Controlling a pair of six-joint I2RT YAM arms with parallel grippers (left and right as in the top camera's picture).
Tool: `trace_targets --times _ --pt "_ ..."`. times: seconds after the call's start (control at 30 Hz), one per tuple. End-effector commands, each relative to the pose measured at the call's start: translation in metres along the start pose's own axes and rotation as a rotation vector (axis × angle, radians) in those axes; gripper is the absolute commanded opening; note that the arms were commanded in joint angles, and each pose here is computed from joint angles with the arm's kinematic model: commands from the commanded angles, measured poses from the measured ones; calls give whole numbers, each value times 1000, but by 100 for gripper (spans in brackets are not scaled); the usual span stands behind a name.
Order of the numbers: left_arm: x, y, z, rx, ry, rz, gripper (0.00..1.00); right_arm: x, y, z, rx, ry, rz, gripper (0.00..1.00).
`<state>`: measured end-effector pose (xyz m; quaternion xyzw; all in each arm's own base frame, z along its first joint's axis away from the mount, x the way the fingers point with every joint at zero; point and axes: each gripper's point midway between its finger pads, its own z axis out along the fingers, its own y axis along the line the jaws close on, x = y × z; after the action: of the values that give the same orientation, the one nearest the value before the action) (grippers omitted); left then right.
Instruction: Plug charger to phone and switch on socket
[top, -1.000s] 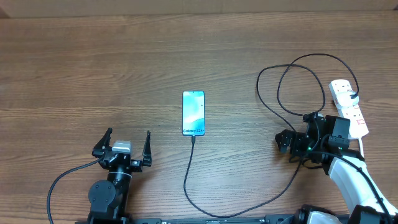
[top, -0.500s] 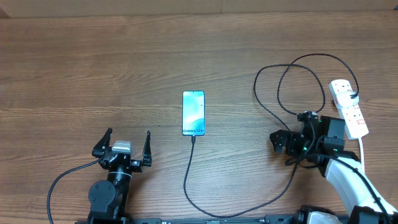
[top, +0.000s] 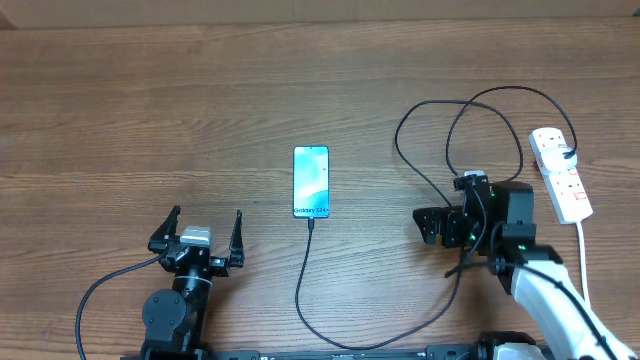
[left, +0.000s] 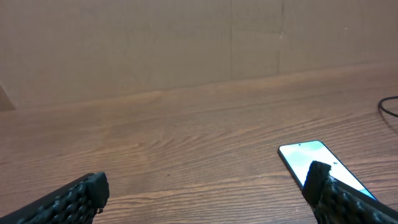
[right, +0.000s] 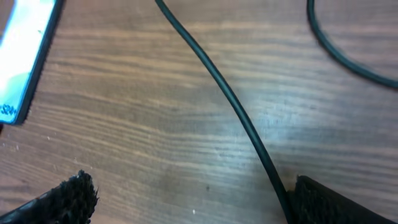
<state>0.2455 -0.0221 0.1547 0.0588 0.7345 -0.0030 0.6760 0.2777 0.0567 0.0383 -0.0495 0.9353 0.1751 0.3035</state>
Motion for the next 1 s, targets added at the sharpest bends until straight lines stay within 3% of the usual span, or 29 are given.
trace_targets --times 0.0,0.17,0.97 --pt "-1 0 0 5 -9 -3 100 14 3 0 -12 -46 -19 100" --pt "-1 0 0 5 -9 -3 99 35 2 3 -12 -107 -44 100" --pt "-1 0 0 5 -9 -3 100 36 5 -8 -6 -250 -78 100"
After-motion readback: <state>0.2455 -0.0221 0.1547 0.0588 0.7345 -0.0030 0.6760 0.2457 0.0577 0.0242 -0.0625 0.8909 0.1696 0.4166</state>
